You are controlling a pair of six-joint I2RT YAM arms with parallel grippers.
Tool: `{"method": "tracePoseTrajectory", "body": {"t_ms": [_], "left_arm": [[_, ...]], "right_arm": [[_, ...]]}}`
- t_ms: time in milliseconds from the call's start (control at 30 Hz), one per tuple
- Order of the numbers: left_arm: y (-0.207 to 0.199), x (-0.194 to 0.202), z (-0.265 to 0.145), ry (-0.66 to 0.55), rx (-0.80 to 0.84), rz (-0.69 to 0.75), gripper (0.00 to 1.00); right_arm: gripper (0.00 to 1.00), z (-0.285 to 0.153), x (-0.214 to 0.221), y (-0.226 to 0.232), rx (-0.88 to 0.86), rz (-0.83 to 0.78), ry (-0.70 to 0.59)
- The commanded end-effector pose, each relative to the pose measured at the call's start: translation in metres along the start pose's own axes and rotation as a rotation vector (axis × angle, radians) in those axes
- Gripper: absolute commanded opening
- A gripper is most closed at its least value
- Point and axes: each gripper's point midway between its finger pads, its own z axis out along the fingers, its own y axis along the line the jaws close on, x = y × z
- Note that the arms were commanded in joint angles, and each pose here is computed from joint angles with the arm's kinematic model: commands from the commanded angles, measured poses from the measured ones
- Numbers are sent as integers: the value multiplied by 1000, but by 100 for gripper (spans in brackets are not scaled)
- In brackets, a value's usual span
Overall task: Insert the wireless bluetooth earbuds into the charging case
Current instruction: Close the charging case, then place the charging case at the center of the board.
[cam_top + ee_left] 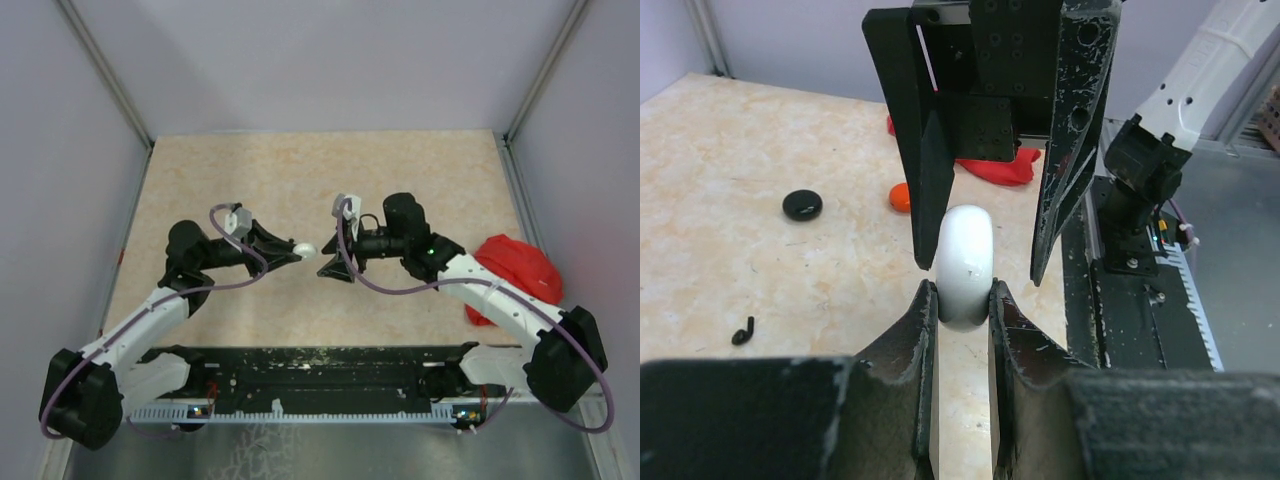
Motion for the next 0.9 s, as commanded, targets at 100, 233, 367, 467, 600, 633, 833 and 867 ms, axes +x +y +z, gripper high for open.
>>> {"method": "tracePoseTrajectory", "body": {"t_ms": [100,233,367,467,600,633,833,867], "left_arm": [[-8,-5,2,24,81,-2,1],[-9,-3,2,30,87,-8,1],[-10,-5,2,30,98,-7,1],[-12,-3,2,34,106,-11,1],[-12,-2,1,38,108,-14,1],[-12,-1,1,43,107,-18,1],[-8,5,0,83,91,-5,2],[-6,5,-1,94,75,0,5]], "right_arm": [[56,7,-43,14,-53,-227,-144],[50,14,-47,19,-77,-232,-147],[44,21,-46,24,-101,-227,-139],[38,23,-46,25,-116,-219,-141],[30,25,-46,26,-123,-198,-136],[27,25,-47,26,-125,-197,-140],[7,24,-49,29,-135,-165,-140],[4,24,-49,31,-144,-165,-139]]}}
